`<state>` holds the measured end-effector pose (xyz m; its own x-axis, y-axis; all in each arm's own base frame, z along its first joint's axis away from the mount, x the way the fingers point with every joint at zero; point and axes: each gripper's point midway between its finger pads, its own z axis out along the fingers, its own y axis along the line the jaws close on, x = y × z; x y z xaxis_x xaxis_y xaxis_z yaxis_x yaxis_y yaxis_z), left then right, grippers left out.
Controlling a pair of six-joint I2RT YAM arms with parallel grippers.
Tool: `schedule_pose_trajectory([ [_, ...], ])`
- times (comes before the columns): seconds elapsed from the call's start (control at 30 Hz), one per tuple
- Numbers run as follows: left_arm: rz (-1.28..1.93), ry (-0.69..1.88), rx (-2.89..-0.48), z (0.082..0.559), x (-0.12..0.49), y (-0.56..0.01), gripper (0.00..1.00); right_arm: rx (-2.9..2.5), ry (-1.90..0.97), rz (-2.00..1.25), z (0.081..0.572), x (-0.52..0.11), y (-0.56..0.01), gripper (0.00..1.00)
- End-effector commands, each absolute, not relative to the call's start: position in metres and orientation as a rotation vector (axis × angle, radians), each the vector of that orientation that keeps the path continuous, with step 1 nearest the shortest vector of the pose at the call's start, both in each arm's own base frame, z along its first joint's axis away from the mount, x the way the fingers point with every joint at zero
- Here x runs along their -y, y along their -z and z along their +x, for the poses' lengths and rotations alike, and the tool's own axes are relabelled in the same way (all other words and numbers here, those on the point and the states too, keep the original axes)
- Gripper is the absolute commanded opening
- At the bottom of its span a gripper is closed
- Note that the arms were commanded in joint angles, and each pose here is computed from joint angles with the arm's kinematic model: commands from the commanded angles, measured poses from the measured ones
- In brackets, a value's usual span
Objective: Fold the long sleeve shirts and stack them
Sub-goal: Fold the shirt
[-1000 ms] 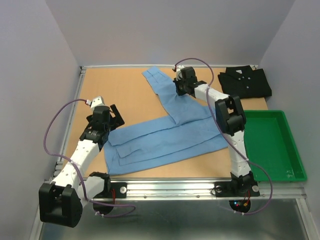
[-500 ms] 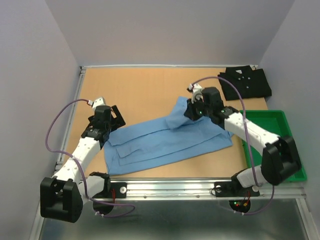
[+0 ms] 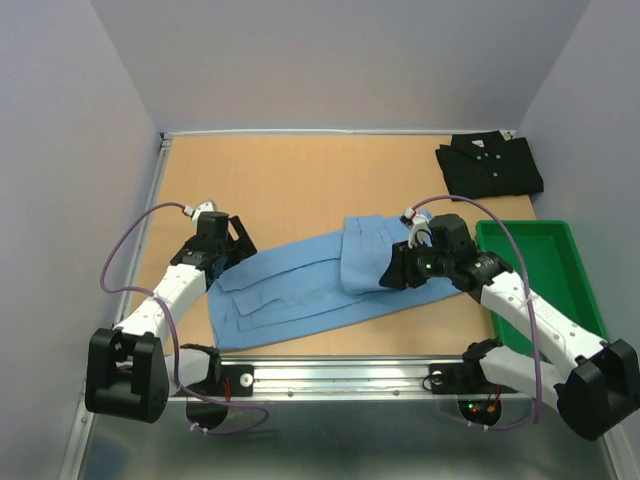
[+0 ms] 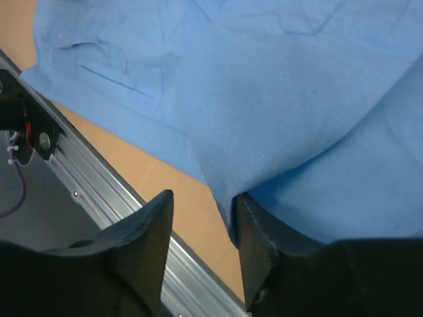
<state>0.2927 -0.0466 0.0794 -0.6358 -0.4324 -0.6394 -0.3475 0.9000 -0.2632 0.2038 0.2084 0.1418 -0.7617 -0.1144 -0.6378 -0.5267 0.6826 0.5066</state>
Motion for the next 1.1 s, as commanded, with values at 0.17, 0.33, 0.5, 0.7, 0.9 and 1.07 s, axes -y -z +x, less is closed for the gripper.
schedule_pose_trajectory([
  [0.17, -0.615, 0.187, -2.392, 0.29, 0.057, -0.062, 0.99, -2.435, -0.507, -0.118, 0.24, -0.156, -0.133, 0.7],
  [0.33, -0.636, 0.188, -2.458, 0.288, 0.061, -0.045, 0.99, -2.42, -0.246, 0.053, 0.282, -0.128, -0.132, 0.7],
  [0.5, -0.655, 0.146, -2.486, 0.298, 0.06, -0.035, 0.99, -2.39, -0.133, 0.208, 0.317, -0.105, -0.125, 0.65],
  [0.7, -0.65, 0.113, -2.486, 0.322, 0.06, -0.032, 0.99, -2.409, -0.178, 0.335, 0.346, -0.1, -0.08, 0.5],
  [0.9, -0.65, 0.029, -2.493, 0.363, 0.054, -0.023, 0.99, -2.405, -0.178, 0.392, 0.379, -0.104, -0.047, 0.46],
  [1.07, -0.66, -0.016, -2.466, 0.401, 0.041, -0.027, 0.99, -2.398, -0.182, 0.427, 0.414, -0.093, -0.036, 0.45],
])
